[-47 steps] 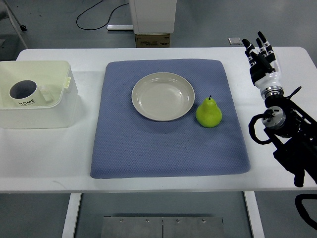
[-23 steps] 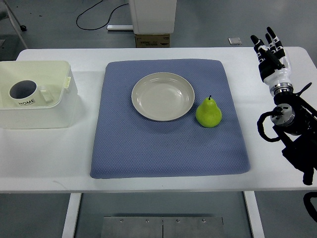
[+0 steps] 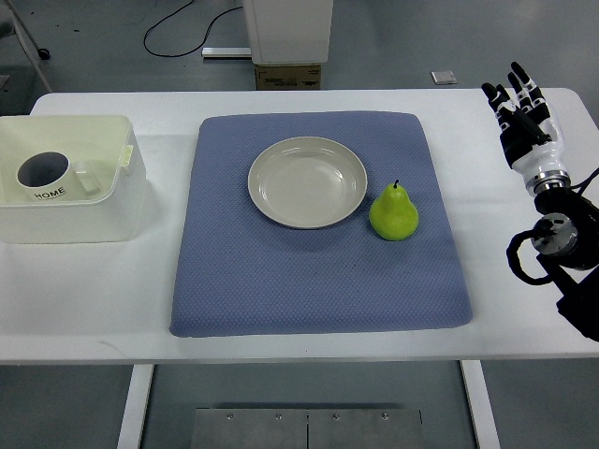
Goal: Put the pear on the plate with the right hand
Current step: 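Raise and open the right hand, rotating it toward the green pear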
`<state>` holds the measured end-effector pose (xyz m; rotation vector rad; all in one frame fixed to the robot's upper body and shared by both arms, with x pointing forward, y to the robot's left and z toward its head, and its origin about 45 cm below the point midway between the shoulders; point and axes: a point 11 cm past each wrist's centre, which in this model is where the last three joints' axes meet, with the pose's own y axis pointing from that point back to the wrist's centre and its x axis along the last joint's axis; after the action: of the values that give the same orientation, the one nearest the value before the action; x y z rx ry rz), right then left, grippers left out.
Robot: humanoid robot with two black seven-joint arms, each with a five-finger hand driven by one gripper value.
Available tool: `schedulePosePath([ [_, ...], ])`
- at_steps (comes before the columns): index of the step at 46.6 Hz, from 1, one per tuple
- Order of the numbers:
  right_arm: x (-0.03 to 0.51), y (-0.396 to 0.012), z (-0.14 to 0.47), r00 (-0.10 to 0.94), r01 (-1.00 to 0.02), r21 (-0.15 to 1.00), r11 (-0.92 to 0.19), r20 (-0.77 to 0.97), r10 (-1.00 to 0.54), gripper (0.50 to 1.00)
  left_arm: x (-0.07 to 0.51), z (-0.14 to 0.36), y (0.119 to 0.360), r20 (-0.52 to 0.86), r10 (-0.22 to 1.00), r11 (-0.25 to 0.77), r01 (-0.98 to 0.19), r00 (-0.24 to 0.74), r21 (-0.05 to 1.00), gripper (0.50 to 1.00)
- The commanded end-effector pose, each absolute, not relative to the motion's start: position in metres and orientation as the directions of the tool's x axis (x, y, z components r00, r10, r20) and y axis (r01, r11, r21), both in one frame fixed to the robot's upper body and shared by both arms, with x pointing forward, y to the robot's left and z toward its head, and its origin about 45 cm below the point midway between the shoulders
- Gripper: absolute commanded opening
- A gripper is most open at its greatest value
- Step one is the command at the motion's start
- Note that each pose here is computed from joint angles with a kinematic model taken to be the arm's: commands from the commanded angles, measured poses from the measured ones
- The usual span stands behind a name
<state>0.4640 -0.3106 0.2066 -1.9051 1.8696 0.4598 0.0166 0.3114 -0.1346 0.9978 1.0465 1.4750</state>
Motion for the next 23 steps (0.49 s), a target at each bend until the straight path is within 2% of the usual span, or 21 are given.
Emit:
schedulePosePath([
  [1,0.457,-0.311,0.206,0.056,-0.997,-0.075,-0.02,-0.515,-0.856,1.0,0.017,-0.135,0.311,0.063,0.989,-0.096,-0.268,-0.131,0.959,1.0],
  [23,0.417,-0.301,0.192,0.168,-0.986,-0.093,-0.141,-0.428,-0.888,1.0,0.017,-0.135,0.311,0.063,0.989,-0.096,-0.268,-0.131,0.959,1.0],
])
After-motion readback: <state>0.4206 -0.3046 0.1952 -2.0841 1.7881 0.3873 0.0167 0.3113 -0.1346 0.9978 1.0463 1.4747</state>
